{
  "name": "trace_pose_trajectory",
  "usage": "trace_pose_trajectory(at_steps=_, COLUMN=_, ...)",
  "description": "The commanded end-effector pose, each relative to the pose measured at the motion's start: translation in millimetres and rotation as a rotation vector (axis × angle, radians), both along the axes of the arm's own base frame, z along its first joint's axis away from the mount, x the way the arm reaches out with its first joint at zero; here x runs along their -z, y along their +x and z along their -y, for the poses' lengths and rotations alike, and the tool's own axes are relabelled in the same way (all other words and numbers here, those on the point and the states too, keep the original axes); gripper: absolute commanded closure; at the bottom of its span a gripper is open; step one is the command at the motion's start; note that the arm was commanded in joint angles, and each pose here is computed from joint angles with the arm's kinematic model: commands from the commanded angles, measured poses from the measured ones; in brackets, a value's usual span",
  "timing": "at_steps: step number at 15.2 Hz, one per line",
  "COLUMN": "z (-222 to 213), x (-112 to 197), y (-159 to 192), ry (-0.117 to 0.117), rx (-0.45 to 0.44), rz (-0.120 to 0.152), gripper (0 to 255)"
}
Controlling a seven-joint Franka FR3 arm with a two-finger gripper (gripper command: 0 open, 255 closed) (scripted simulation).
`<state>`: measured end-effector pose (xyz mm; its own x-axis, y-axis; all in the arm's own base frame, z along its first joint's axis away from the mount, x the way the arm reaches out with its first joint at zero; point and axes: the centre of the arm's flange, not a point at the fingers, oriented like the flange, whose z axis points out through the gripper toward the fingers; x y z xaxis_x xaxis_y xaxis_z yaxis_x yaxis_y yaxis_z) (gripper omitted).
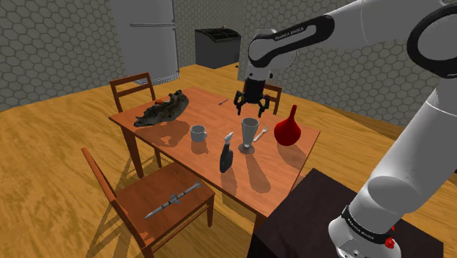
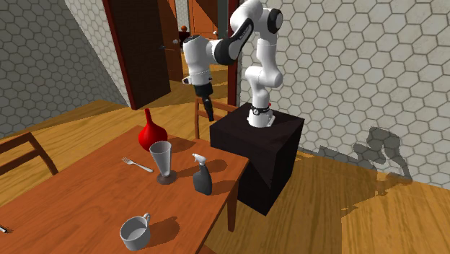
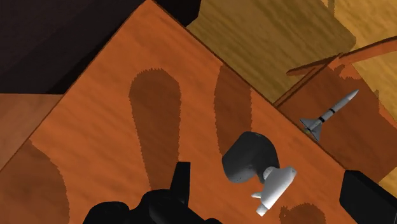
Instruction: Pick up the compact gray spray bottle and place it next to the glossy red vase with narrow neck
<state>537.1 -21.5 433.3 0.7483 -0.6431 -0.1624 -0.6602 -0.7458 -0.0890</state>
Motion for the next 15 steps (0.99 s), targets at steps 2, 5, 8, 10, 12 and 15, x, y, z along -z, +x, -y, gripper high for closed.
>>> trace_pose_trajectory(at_steps=2, z=9.4, x=38.4, y=23.4, ry=0.042, rx=0.092, rz=-0.04, gripper=0)
trace_pose_trajectory(at_steps=5, z=19.2, x=75.4, y=44.4, ry=0.083, rx=0.181, rz=-0.079, gripper=0)
trace_pose_trajectory(at_steps=8, z=29.2, x=113.5, y=63.2, ry=0.125, rx=0.27, rz=-0.118, gripper=0)
trace_pose_trajectory(at_steps=10, z=35.8, x=139.6, y=74.3, ry=0.152, rx=0.329, rz=-0.144, gripper=0)
trace_pose_trajectory(at_steps=12, z=42.4, x=166.1, y=84.4, ry=0.18, rx=0.389, rz=-0.169, gripper=0)
trace_pose_trajectory(at_steps=15, z=51.9, x=206.7, y=97.5, ry=0.221, rx=0.478, rz=-0.208, gripper=0)
